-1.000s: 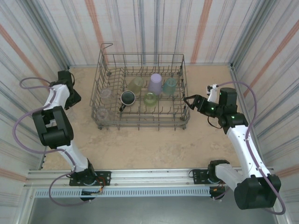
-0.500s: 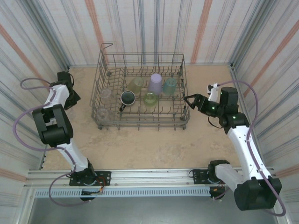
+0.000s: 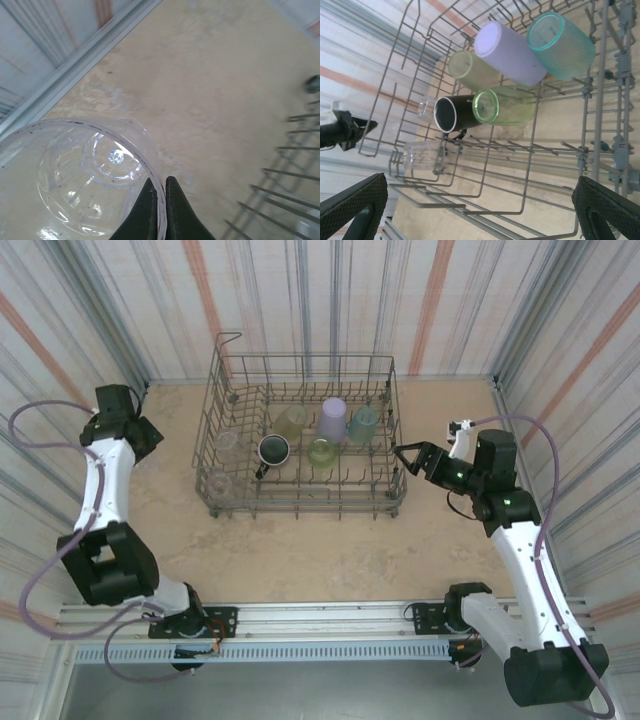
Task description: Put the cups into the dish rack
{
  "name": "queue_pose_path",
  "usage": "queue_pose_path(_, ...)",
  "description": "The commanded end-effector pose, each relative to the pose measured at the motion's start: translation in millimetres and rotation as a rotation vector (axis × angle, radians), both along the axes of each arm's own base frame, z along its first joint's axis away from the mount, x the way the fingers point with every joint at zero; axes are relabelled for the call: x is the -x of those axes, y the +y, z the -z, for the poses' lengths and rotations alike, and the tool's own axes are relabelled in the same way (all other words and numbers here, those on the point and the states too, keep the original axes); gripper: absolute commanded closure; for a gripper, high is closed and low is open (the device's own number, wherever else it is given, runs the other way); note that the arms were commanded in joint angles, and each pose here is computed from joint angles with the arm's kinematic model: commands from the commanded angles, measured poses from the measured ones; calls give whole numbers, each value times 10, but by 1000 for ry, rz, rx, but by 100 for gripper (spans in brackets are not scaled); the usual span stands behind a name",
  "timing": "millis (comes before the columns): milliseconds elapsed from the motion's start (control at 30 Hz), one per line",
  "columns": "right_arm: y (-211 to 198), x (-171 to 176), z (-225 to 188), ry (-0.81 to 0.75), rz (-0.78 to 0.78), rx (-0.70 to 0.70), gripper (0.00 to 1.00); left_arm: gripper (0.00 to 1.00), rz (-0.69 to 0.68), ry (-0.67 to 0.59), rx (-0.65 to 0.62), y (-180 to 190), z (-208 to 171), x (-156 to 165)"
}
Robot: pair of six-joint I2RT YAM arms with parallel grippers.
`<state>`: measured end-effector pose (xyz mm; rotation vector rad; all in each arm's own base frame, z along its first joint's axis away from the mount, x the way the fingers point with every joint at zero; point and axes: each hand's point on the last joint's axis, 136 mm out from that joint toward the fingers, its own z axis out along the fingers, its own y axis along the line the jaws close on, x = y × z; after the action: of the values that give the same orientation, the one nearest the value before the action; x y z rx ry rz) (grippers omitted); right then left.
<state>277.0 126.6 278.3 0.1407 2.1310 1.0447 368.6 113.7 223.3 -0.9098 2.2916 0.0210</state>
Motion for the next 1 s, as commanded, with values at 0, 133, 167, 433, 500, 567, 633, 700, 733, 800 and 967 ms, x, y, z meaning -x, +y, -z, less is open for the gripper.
queue_pose_path(0,98,4,-236,-32,-17,-36,1,100,70,-138,97,-255,-371,-78)
queue_pose_path(133,258,-32,-369,-51,-70,-46,1,100,127,-263,145,-415,-725,-112)
queue_pose_path(167,291,-46,-408,-57,-81,-52,1,100,134,-289,152,-440,-805,-114)
queue_pose_path(433,652,-348,-655,-75,-174,-126,1,100,281,-478,308,-814,-1371,-201)
queue_pose_path(500,769,-418,-724,-82,-202,-140,1,100,308,-509,336,-876,-1478,-203)
queue_pose_path(567,902,-492,-790,-92,-239,-162,1,100,356,-551,370,-974,-1600,-204)
queue_pose_path(633,1041,-575,-849,-97,-275,-196,1,100,393,-591,422,-1071,-1704,-192)
queue_pose_path(700,1165,-644,-890,-100,-308,-223,1,100,421,-622,470,-1157,-1779,-166)
queue_pose_path(733,1218,-673,-914,-101,-320,-231,1,100,433,-636,493,-1195,-1806,-145)
queue_pose_path(800,1358,-740,-933,-106,-351,-240,1,100,463,-681,542,-1290,-1889,-90)
queue_pose_path(967,1693,-902,-950,-99,-430,-295,1,100,577,-775,584,-1638,-2085,17)
